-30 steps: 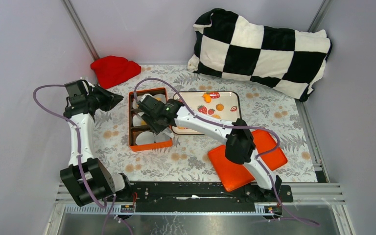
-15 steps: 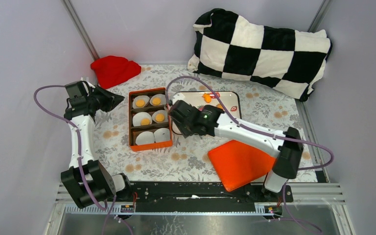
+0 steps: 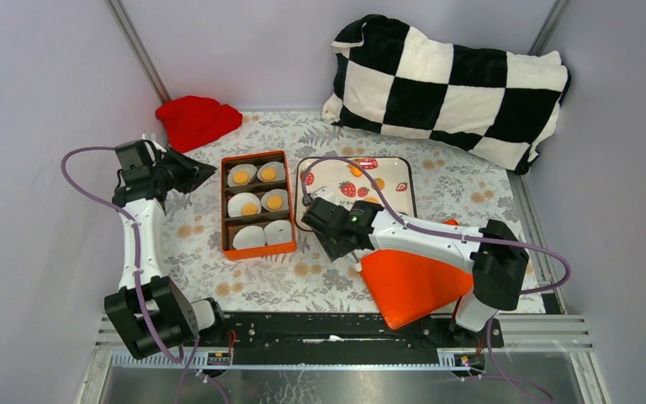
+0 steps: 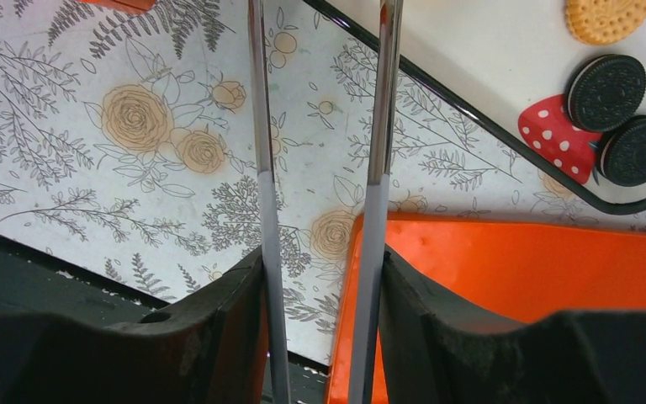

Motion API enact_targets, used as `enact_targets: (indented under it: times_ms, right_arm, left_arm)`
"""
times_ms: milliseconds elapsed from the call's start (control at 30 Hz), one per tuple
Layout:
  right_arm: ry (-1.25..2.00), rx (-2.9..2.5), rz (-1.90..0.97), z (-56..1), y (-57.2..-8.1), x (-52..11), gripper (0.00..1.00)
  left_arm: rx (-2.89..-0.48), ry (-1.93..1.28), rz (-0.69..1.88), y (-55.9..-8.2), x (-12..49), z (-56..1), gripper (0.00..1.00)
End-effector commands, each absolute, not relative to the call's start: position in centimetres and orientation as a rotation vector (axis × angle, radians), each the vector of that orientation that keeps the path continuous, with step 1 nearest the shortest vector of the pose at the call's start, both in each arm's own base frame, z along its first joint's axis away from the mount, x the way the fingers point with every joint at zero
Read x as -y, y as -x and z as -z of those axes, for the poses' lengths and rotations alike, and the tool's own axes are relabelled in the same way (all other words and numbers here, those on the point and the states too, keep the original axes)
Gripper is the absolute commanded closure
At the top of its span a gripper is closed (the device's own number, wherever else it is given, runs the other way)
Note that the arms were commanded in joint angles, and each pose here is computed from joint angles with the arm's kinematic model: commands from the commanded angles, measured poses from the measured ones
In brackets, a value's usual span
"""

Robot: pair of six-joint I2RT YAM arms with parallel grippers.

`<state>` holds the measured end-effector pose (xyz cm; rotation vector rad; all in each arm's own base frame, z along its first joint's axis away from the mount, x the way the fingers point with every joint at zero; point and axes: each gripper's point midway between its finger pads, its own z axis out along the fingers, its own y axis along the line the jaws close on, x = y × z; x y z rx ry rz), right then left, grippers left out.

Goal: Pack the cookies

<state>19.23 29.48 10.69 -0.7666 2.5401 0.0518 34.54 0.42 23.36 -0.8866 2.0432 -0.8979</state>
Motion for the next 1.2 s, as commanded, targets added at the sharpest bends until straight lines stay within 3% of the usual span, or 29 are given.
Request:
enact_targets:
  times_ms: [0,300,367,467,500,867,1167]
  right_arm:
    - [0.717,-2.527,-0.111,-10.4,-19.8,-31.1,0.49]
    - [0.714,-2.590,-0.075,-8.3,-19.7,-31.6,0.48]
    - [0.714,-2.587,-0.066,-8.3,-19.7,-31.5,0.60]
    - [0.712,-2.568,-0.070,-9.0,-20.2,-31.9,0.94]
    - [0.707,-2.560,-0.077,-9.4,-20.3,-32.0,1.00]
    - [0.703,-2.411,-0.325,-17.2,-19.9,-34.1,1.00]
    - [0.917,-2.412,-0.361,-16.3,-16.5,-37.5,1.00]
  left_arm:
    - [-2.021,0.840,0.898,-34.6,-0.1,-24.0,0.81]
    - [-2.032,0.843,0.903,-34.5,0.0,-23.6,0.82]
    - [-2.032,0.842,0.904,-34.5,0.0,-23.6,0.82]
    - [-2.031,0.837,0.911,-34.4,0.1,-23.7,0.82]
    - [-2.031,0.836,0.912,-34.4,0.1,-23.7,0.82]
    - [-2.022,0.831,0.918,-34.2,0.2,-24.5,0.82]
    - [-2.027,0.835,0.911,-34.3,0.1,-24.2,0.82]
